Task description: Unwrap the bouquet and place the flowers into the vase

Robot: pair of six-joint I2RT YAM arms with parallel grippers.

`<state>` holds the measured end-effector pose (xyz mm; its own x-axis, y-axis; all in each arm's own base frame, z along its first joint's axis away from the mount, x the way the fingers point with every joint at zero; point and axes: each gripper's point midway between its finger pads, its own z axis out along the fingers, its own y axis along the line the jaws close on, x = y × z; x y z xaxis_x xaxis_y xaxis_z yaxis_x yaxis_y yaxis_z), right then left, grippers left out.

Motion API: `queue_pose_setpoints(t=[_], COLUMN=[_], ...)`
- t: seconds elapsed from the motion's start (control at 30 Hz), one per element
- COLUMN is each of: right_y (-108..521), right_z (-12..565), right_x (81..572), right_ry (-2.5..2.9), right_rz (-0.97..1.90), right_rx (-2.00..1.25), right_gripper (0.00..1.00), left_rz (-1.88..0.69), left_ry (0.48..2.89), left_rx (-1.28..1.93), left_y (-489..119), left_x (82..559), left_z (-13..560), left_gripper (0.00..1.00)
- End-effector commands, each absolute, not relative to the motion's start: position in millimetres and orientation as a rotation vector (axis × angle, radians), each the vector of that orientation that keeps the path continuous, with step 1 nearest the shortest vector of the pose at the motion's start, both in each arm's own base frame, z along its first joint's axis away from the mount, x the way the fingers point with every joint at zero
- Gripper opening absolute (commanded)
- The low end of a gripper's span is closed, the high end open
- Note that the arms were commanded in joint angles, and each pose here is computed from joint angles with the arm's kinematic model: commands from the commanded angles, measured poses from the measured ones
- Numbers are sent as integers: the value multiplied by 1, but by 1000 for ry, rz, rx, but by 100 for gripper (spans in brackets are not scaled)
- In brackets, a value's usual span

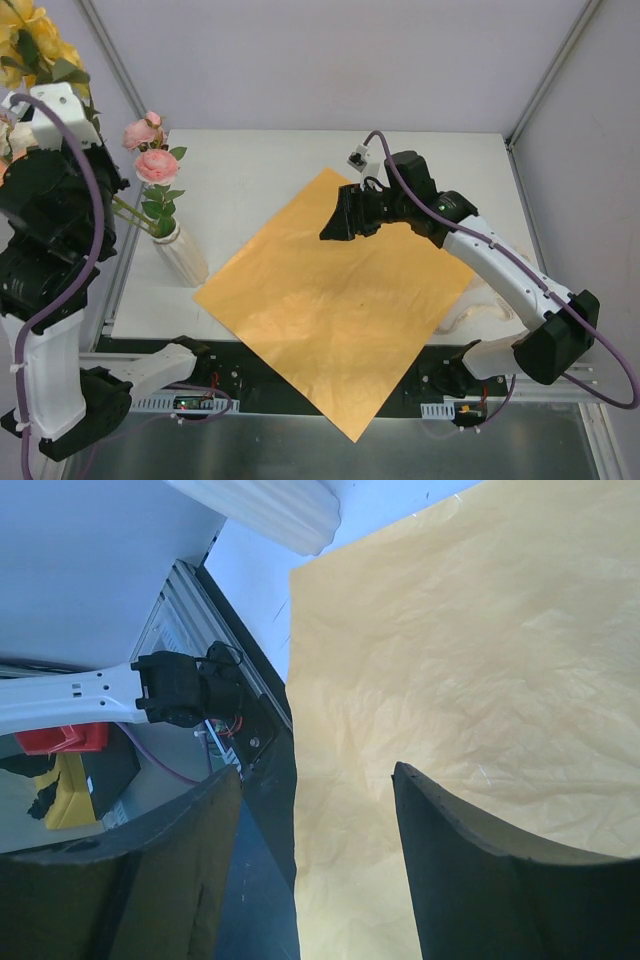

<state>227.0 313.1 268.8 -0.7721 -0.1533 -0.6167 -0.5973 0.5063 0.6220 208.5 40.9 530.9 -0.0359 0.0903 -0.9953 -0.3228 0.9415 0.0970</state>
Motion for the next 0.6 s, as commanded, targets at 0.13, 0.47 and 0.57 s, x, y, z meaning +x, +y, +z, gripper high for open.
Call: queue_pose_setpoints(t=[0.13,0.47,0.57], right_y=[315,312,312], right_z=[281,279,279], right_x=[223,220,219], right_ry=[2230,2234,2233], right_rz=[1238,1234,1236], right_rx=[-627,-635,-640], right_gripper=[64,64,64], left_rz=[513,559,569], left_ry=[1573,1493,1491], left_rx=[-271,-323,-342], left_y=[47,52,54], left_x=[248,258,256], left_z=[514,489,477], left_gripper=[0,0,0])
